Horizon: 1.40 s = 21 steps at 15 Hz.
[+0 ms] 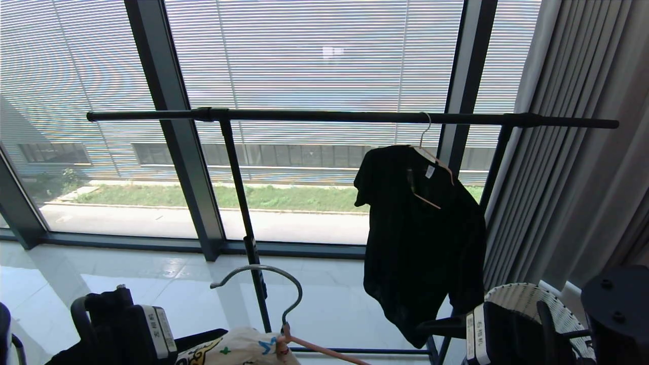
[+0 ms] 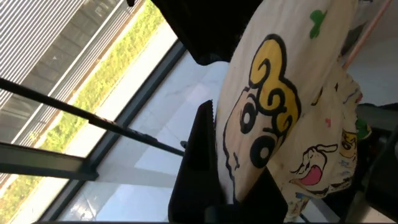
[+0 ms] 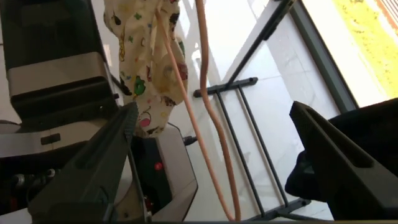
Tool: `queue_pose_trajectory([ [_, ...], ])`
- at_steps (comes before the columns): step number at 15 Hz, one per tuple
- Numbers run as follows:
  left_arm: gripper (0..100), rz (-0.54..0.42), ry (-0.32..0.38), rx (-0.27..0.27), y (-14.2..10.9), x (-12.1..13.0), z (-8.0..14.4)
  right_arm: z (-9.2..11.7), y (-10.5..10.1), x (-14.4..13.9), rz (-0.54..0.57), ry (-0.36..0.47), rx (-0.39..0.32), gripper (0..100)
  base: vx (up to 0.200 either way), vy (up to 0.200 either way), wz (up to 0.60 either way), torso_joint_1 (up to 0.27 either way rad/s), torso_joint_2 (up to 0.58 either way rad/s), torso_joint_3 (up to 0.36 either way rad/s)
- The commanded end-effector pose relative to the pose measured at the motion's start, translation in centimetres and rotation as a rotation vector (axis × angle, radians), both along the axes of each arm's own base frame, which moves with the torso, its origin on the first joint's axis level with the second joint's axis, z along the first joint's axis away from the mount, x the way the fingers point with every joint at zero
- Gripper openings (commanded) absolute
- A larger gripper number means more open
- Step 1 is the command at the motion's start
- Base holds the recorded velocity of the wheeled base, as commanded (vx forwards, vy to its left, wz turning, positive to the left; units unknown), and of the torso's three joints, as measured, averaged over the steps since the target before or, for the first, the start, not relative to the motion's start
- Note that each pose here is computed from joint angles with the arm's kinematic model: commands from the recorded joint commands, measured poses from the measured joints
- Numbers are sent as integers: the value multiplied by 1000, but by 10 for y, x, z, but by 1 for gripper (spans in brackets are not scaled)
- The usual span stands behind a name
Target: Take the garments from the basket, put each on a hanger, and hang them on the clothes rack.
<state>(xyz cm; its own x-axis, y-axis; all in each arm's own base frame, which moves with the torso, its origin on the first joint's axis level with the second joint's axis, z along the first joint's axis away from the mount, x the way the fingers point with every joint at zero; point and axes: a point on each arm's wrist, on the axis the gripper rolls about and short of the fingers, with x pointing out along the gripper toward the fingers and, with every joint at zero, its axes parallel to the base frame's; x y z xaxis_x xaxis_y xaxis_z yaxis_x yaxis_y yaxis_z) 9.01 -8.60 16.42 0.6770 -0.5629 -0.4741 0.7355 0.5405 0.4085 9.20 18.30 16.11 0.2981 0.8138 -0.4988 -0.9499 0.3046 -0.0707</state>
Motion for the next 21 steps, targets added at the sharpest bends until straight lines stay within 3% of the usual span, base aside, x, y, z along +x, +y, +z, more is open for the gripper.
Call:
queue_pose_trajectory([
  [1, 0, 92, -2, 1, 14, 1, -5, -1, -5, 5, -33, 0, 1, 100, 0, 0, 0, 0, 0, 0],
  [5, 0, 203, -39, -43, 22, 11, 10, -1, -4, 6, -39, 0, 11, 100, 0, 0, 0, 0, 0, 0],
  [8, 0, 227, -84, -113, 19, 18, 32, -5, -1, 8, -70, 50, 29, 100, 0, 0, 0, 0, 0, 0],
  [9, 0, 227, -84, -113, 19, 18, 32, -5, -1, 8, -70, 50, 29, 100, 0, 0, 0, 0, 0, 0],
  [10, 0, 230, -103, -138, 19, 19, 41, -11, 4, 12, -97, 60, 74, 100, 0, 0, 0, 0, 0, 0],
  [15, 0, 239, -147, -194, 16, 24, 58, -14, 9, 20, -275, 39, 117, 100, 0, 0, 0, 0, 0, 0],
  [18, 0, 239, -152, -199, 12, 30, 64, -14, 9, 22, -380, 65, 142, 100, 0, 0, 0, 0, 0, 0],
  [21, 0, 239, -162, -209, 10, 33, 70, -14, 9, 22, -405, 86, 159, 100, 0, 0, 0, 0, 0, 0],
])
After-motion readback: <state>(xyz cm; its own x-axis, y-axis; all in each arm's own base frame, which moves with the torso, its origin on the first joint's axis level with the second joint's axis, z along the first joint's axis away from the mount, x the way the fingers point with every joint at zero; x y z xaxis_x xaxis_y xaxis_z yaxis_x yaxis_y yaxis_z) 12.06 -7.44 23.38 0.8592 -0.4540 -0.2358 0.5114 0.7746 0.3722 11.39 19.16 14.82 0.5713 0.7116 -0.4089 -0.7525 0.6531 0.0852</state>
